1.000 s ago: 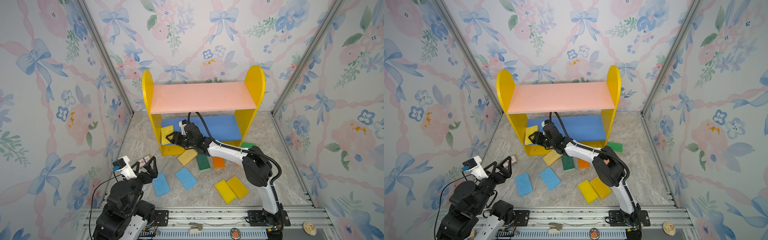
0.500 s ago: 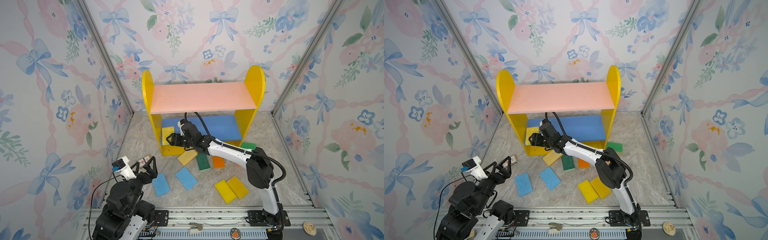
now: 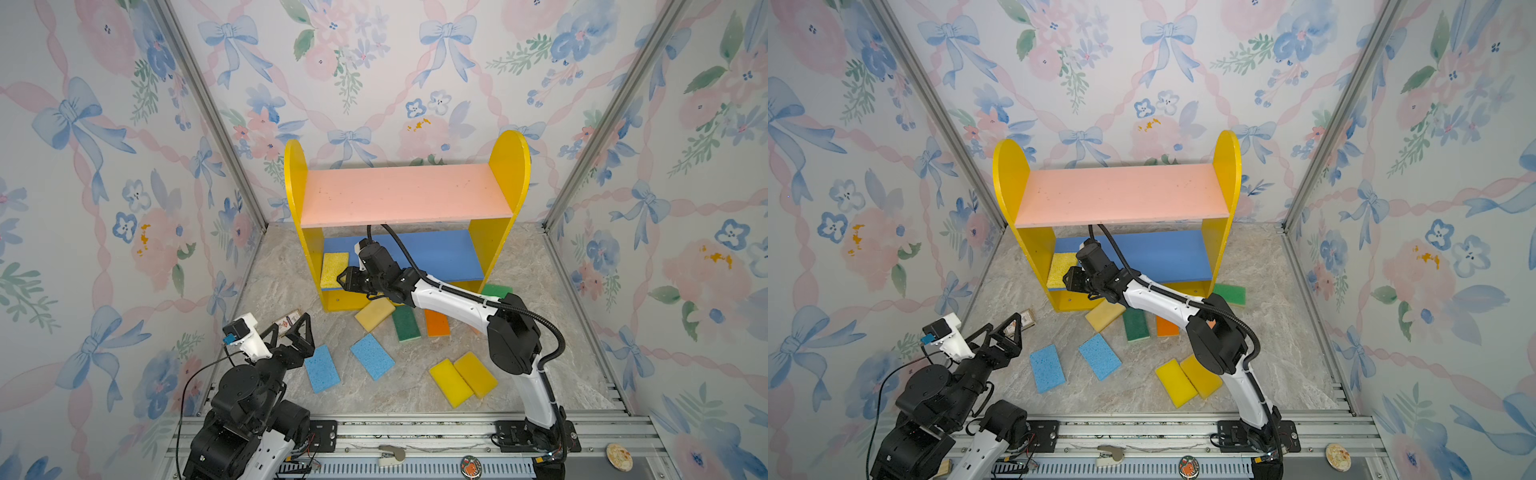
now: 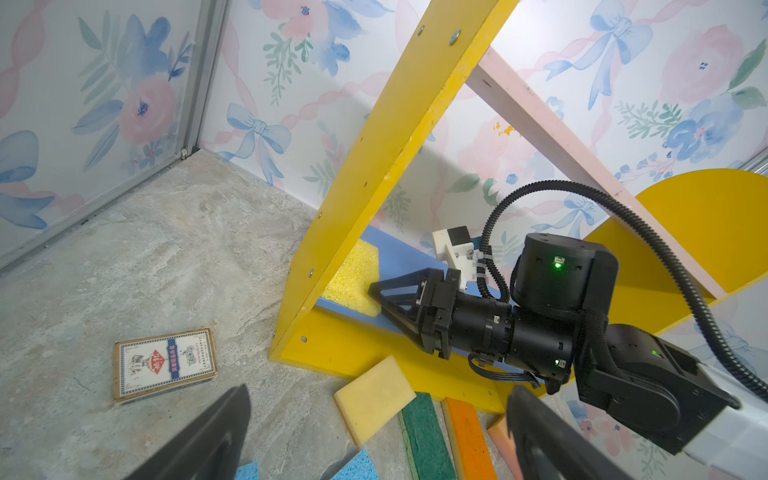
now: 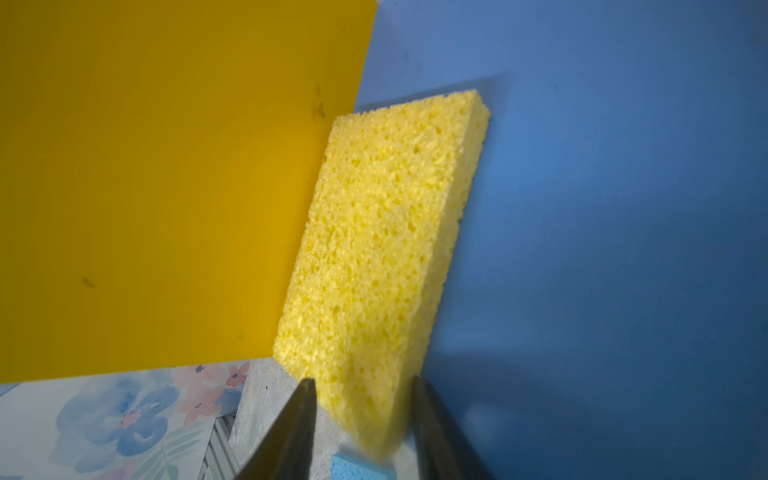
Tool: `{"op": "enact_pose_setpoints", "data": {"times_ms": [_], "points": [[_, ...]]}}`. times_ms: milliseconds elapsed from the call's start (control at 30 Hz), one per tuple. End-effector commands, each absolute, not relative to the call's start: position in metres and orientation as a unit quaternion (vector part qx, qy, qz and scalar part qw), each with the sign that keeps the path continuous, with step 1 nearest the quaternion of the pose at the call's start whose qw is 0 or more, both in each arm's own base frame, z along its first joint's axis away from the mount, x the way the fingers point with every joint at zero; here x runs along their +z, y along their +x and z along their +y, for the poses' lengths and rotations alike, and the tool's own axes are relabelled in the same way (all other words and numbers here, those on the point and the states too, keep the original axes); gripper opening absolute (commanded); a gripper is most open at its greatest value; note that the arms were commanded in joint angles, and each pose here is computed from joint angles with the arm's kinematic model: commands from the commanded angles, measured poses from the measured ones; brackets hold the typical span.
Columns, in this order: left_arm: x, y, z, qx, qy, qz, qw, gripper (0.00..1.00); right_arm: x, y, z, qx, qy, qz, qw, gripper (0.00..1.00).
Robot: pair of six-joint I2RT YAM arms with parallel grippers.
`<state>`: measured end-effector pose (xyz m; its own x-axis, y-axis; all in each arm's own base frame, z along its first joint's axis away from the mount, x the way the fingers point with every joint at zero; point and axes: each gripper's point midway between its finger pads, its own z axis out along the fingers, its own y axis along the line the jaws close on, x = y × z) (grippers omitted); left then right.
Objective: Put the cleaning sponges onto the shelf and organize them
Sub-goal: 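Set the yellow sponge upright against the shelf's side panel and release it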
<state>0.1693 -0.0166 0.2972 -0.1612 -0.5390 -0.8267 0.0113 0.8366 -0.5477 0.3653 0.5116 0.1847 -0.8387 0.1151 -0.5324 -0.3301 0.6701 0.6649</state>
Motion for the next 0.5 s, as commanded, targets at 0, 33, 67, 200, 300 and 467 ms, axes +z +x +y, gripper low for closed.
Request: {"op": "enact_pose_setpoints", "data": {"times_ms": [0,33,67,200,300,467], "points": [[0.296,0.168,-0.014,-0.222,-0.186,0.726,0.624,0.98,0.165,0.371,0.509,0.378,-0.052,0.885,0.268,0.41],[0.297,0.167,-0.014,-0.221,-0.186,0.726,0.624,0.98,0.167,0.372,0.509,0.38,-0.052,0.884,0.269,0.41],[0.297,0.167,-0.014,-0.222,-0.185,0.726,0.624,0.98,0.167,0.373,0.509,0.38,-0.051,0.883,0.27,0.42],[0.298,0.167,-0.015,-0.224,-0.186,0.725,0.624,0.98,0.17,0.374,0.506,0.377,-0.054,0.883,0.275,0.5],[0.299,0.168,-0.015,-0.226,-0.188,0.725,0.623,0.98,0.178,0.374,0.499,0.37,-0.061,0.881,0.29,0.59],[0.301,0.169,-0.016,-0.232,-0.193,0.725,0.619,0.98,0.192,0.379,0.479,0.358,-0.072,0.878,0.309,0.69]]}}
